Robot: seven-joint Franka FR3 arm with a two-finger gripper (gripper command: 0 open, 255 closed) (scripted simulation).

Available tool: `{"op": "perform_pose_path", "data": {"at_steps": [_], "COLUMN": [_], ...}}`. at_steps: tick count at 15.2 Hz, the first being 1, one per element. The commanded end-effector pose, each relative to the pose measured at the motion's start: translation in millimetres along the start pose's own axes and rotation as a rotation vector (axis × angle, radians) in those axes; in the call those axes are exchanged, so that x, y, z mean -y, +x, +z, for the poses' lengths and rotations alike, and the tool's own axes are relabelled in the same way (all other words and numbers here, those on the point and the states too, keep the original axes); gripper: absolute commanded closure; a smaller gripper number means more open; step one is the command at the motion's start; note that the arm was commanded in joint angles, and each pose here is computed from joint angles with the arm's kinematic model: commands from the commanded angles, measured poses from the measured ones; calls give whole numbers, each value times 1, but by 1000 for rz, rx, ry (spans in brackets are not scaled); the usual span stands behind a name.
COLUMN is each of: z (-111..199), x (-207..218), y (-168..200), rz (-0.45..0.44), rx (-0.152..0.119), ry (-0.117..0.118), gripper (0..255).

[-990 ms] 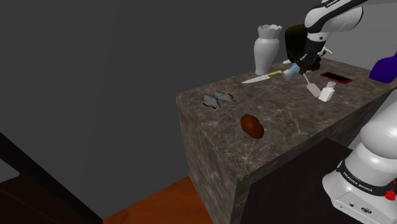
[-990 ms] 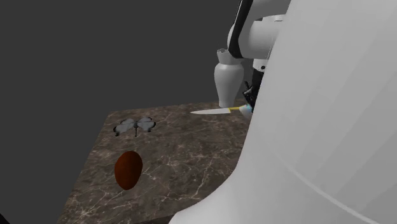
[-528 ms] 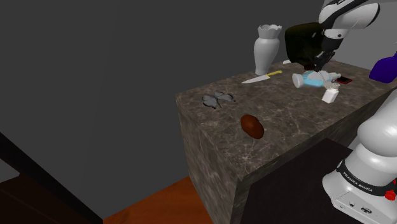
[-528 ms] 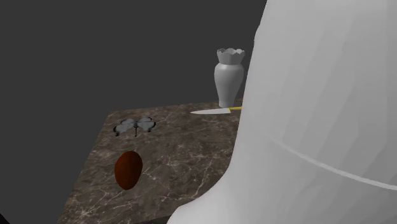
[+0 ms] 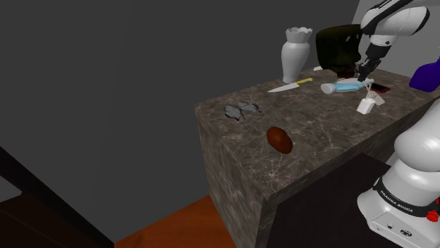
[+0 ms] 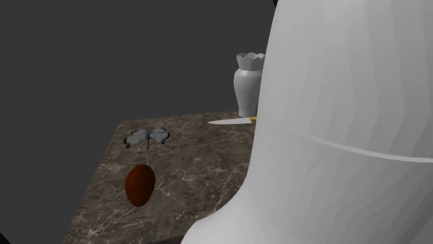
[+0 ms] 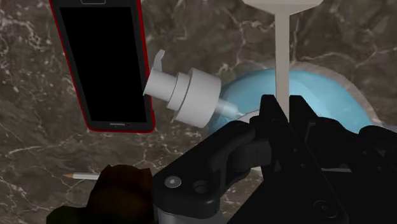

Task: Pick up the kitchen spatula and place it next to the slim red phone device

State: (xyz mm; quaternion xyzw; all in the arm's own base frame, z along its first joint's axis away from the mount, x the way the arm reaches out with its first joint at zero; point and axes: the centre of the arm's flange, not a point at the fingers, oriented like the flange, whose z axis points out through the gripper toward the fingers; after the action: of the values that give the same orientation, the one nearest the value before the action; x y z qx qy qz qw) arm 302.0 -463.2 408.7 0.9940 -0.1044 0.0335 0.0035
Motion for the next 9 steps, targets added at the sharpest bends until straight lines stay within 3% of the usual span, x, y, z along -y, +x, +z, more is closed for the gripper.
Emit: {"op": "perform_pose_path", "data": {"at_steps": [1,9], "z": [11,53], "x": [0,0], "y": [-2,-5], "rz": [0,0], "rx": [1,1], "ry": [0,0], "gripper": [255,255]}}
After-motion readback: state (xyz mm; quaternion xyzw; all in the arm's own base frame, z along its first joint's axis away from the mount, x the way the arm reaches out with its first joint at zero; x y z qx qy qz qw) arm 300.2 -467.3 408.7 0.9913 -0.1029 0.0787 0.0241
